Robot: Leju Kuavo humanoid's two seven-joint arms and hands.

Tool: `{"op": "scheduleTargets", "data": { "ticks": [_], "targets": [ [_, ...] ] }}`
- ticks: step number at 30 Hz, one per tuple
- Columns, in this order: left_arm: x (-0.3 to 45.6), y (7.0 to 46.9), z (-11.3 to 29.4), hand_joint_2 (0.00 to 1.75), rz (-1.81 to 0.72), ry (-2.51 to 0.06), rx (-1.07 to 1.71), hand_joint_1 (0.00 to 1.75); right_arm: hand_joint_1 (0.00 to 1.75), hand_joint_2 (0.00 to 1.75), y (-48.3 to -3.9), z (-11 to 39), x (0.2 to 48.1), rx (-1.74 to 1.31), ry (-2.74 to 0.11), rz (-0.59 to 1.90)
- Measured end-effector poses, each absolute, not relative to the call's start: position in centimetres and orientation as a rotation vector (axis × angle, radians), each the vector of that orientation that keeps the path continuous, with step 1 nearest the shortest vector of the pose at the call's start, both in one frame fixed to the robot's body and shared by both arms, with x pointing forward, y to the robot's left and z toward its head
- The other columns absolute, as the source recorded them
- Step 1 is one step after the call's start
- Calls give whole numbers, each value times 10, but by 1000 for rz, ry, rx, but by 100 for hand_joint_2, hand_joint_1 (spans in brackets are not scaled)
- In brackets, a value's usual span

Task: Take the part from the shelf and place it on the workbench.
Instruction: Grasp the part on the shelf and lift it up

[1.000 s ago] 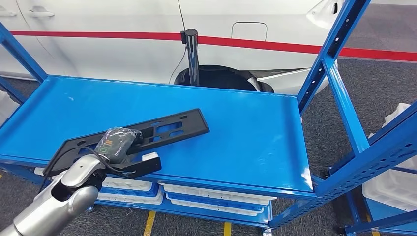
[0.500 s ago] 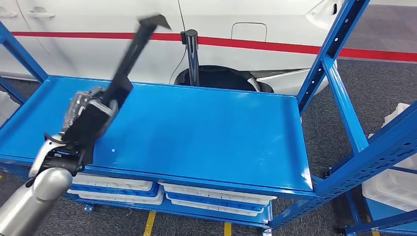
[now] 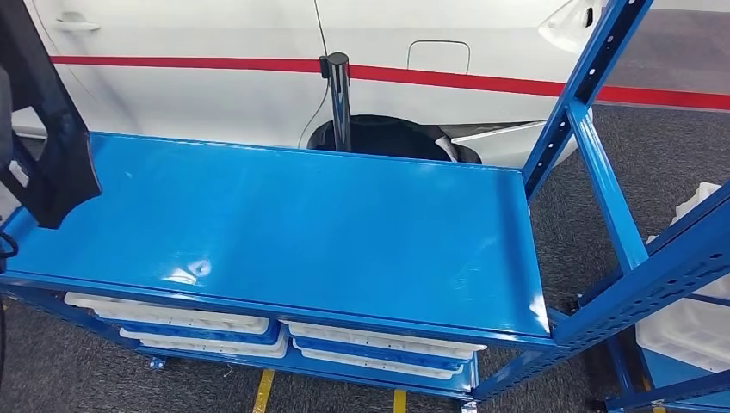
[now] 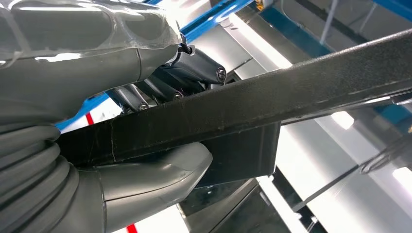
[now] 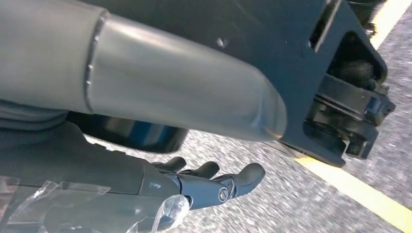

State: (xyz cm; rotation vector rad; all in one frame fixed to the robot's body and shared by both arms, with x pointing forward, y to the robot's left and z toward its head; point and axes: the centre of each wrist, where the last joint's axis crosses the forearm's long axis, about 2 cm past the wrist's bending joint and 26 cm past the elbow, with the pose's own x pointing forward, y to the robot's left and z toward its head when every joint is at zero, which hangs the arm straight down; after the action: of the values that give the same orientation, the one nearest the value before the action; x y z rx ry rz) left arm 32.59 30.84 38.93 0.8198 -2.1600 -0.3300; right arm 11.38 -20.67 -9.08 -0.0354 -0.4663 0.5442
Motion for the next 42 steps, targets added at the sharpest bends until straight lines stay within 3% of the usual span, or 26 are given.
{"op": "scheduleTargets", "data": {
  "ticks": [12,26,42],
  "targets": [
    [299,311,417,175,-278,-2249,863,175,0,0,-213,-92,115,-51,-447,555],
    [290,316,412,175,-291,-2267,901,175,0,0,-233,-94,116,-100,-409,527],
    [286,320,379,175,-275,-2216,921,175,0,0,-275,-97,114,-237,-412,409]
  ]
}}
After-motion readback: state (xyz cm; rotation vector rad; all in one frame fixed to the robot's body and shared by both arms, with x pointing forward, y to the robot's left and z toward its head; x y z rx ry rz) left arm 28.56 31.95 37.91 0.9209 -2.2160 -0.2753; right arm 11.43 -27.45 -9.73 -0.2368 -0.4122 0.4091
